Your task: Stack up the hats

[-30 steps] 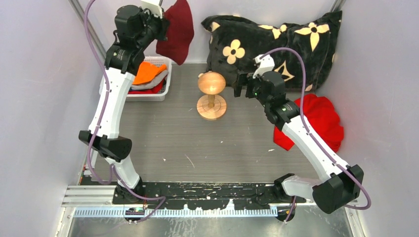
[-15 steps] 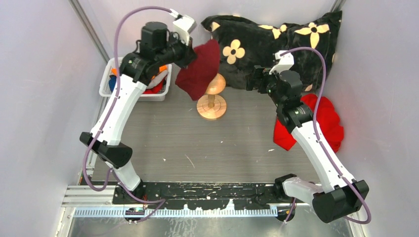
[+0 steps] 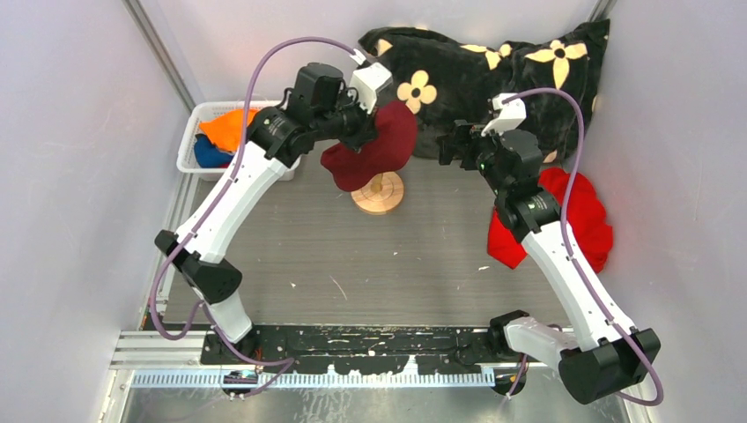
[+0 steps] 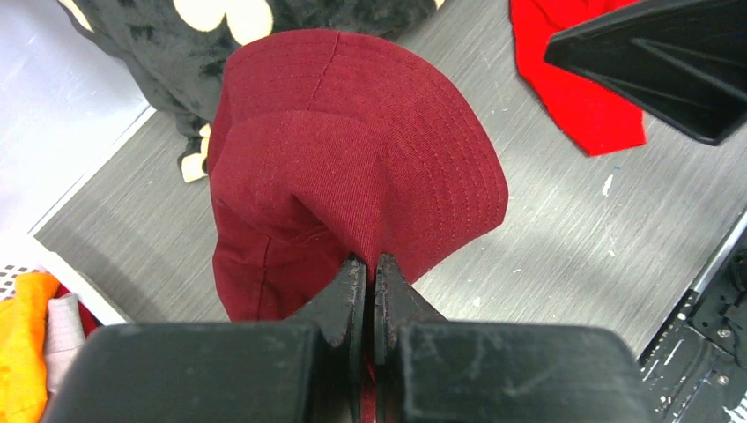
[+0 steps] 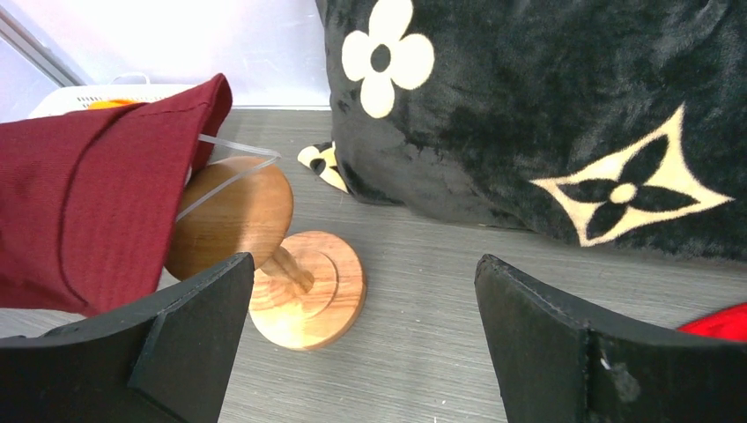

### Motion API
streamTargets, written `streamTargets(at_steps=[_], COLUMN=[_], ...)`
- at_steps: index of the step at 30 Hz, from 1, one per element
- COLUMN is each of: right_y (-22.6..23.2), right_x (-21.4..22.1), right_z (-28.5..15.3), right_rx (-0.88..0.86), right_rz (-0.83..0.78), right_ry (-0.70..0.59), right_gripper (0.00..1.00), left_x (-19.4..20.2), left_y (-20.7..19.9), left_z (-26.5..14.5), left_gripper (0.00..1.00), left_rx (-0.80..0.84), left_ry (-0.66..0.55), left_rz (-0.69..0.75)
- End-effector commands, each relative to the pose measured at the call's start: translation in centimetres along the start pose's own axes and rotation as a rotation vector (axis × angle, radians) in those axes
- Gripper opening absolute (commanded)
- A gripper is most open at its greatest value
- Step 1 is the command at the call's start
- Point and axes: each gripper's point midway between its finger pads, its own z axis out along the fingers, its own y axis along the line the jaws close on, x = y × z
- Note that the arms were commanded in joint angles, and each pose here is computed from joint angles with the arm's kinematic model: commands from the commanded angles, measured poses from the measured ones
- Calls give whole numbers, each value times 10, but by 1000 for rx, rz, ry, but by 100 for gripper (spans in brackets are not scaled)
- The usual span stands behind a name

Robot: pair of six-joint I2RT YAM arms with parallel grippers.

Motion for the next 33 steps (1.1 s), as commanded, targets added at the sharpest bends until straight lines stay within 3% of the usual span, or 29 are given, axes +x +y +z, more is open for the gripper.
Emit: streamTargets(at_steps=[1, 23, 25, 28, 29, 33], right_y=[6, -8, -8, -8, -7, -6], right_x=[-26, -10, -8, -4, -3, 3], right_z=[-9, 5, 6, 8, 9, 12], right_rx=[-26, 5, 5, -2, -7, -20], right_rz=[10, 16, 20, 27, 30, 41], right_ry=[-89, -44, -38, -31, -30, -18], right_gripper=[100, 100, 100, 100, 100, 100], left_x=[-5, -10, -7, 1, 2, -3], left_y=[10, 25, 22, 16, 15, 13], left_z=[9, 98, 102, 106, 106, 97], left_gripper=[0, 0, 9, 46, 54, 65], left_rx=[-39, -26, -9, 21, 26, 19], left_ry=[-16, -30, -23, -7, -6, -45], left_rz=[38, 63, 57, 39, 33, 11])
